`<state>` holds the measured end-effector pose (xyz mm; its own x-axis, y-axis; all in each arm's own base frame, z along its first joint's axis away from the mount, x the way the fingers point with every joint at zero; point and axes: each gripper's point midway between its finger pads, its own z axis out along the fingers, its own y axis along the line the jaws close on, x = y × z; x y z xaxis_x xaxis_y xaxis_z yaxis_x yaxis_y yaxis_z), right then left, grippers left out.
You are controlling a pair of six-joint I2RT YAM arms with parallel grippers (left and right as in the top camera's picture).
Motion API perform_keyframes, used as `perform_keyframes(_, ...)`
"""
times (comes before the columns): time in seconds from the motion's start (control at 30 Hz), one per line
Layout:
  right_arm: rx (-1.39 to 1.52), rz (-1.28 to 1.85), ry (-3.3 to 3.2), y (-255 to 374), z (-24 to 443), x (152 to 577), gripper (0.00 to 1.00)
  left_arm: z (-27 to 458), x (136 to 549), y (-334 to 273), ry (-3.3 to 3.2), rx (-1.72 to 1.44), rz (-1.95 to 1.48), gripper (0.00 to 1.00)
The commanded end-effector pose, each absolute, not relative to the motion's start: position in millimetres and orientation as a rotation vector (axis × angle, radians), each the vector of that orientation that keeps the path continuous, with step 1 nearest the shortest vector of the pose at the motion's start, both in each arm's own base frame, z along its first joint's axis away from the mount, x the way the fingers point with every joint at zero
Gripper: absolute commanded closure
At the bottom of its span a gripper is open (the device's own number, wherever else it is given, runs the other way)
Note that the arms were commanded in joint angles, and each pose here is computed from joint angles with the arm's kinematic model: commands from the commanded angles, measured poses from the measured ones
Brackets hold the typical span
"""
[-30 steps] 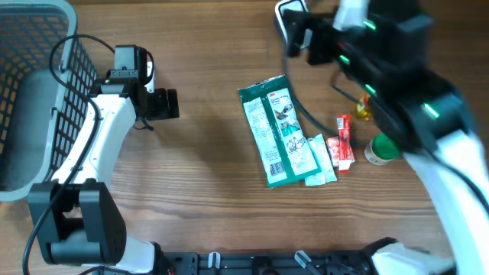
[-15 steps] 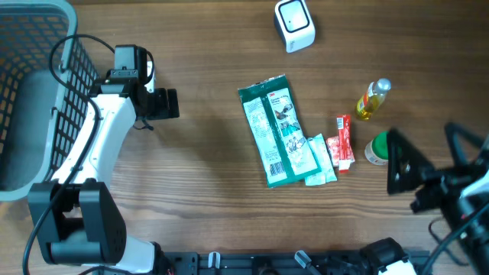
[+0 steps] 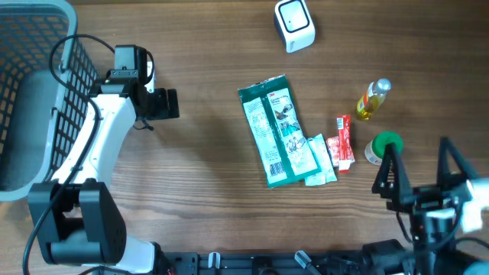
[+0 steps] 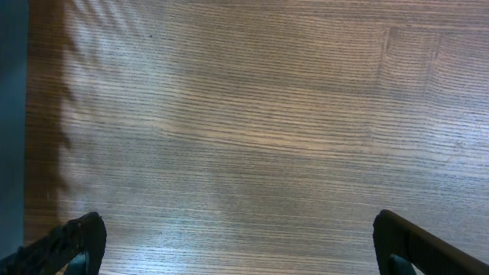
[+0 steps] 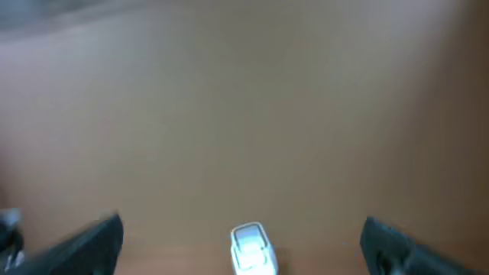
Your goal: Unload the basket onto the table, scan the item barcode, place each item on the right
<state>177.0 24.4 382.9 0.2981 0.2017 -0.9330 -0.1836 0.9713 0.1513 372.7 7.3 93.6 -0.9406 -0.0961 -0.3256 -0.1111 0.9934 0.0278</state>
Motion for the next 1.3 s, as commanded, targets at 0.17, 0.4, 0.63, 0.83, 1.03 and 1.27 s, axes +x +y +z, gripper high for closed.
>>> perform_keyframes(0.17, -0.273, 0.109, 1.172, 53, 322, 200, 0.0, 97, 376, 9, 2.793, -0.149, 0.07, 0.0)
perform_keyframes(0.4, 0.05, 0.202, 1.351, 25, 244, 235, 0.0, 98, 376, 10, 2.793, -0.15, 0.071, 0.0)
perform_keyframes(0.63, -0.088, 0.144, 1.514, 37, 189, 244, 0.0, 97, 376, 9, 2.793, -0.149, 0.07, 0.0)
perform_keyframes(0.83, -0.299, 0.062, 1.538, 51, 176, 241, 0.0, 97, 376, 9, 2.793, -0.149, 0.07, 0.0)
perform_keyframes(1.03, -0.303, 0.059, 1.538, 51, 176, 241, 0.0, 97, 376, 9, 2.793, -0.149, 0.07, 0.0)
perform_keyframes(1.27, -0.303, 0.059, 1.538, 51, 176, 241, 0.0, 97, 376, 9, 2.793, -0.149, 0.07, 0.0)
